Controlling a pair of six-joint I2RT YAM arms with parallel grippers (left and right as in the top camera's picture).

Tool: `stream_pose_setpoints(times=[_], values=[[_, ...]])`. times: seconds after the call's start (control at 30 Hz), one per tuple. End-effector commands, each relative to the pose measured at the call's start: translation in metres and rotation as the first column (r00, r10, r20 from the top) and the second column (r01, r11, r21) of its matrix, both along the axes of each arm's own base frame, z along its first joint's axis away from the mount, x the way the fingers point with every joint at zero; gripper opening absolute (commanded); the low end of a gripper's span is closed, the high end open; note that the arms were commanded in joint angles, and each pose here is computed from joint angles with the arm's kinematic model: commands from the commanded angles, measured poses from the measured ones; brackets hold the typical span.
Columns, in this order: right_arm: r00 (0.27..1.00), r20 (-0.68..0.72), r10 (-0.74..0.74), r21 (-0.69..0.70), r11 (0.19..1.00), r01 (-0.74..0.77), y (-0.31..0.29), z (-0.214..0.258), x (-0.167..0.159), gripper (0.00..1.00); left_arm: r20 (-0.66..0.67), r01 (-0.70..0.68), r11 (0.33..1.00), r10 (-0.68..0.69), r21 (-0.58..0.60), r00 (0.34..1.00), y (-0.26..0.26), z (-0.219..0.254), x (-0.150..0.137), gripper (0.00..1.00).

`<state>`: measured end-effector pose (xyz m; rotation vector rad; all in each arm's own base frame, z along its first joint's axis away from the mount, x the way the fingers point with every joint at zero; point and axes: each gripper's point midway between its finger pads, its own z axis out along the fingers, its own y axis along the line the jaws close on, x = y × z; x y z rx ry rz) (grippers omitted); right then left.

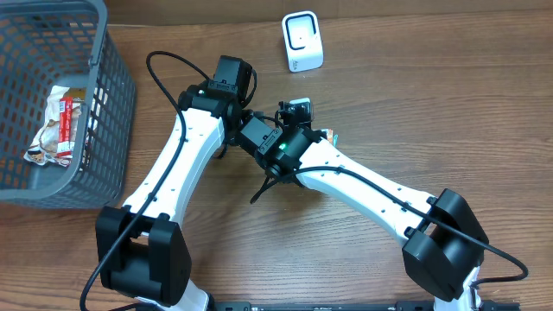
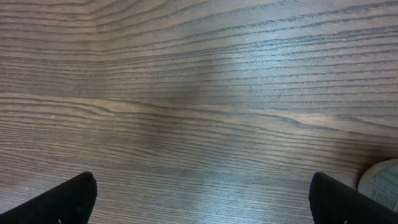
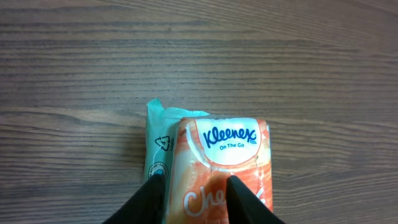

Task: Scan the item barcode
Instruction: 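Lower and close the right gripper on the Kleenex pack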

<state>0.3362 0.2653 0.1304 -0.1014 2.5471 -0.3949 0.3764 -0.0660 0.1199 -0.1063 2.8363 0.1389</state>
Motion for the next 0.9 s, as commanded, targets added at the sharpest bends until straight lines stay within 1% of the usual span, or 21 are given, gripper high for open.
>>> stream_pose_setpoints(times=[0.0,0.43,0.73,0.83,0.87], values=[[1.0,0.019,-0.001,-0.018,1.0,0.002,-0.001,0.0,0.003,0.31,0.004,0.005,1.0,-0.005,0.008,1.0,0.003,0.0,0.001,1.0],[1.0,-0.02,0.005,0.005,1.0,-0.005,0.002,-0.01,-0.003,0.31,0.004,0.005,1.0,-0.005,0.008,1.0,0.003,0.0,0.001,1.0],[0.999,-0.052,0.004,-0.038,0.999,-0.006,-0.008,-0.026,-0.011,0.31,0.004,0.005,1.0,-0.005,0.008,1.0,0.003,0.0,0.001,1.0],[0.999,-0.044,0.004,-0.038,0.999,-0.005,-0.008,-0.024,-0.01,0.25,0.004,0.005,1.0,-0.005,0.008,1.0,0.003,0.0,0.001,1.0],[0.999,-0.043,0.004,-0.038,0.999,-0.005,-0.008,-0.024,-0.009,0.2,0.004,0.005,1.0,-0.005,0.008,1.0,0.003,0.0,0.001,1.0]])
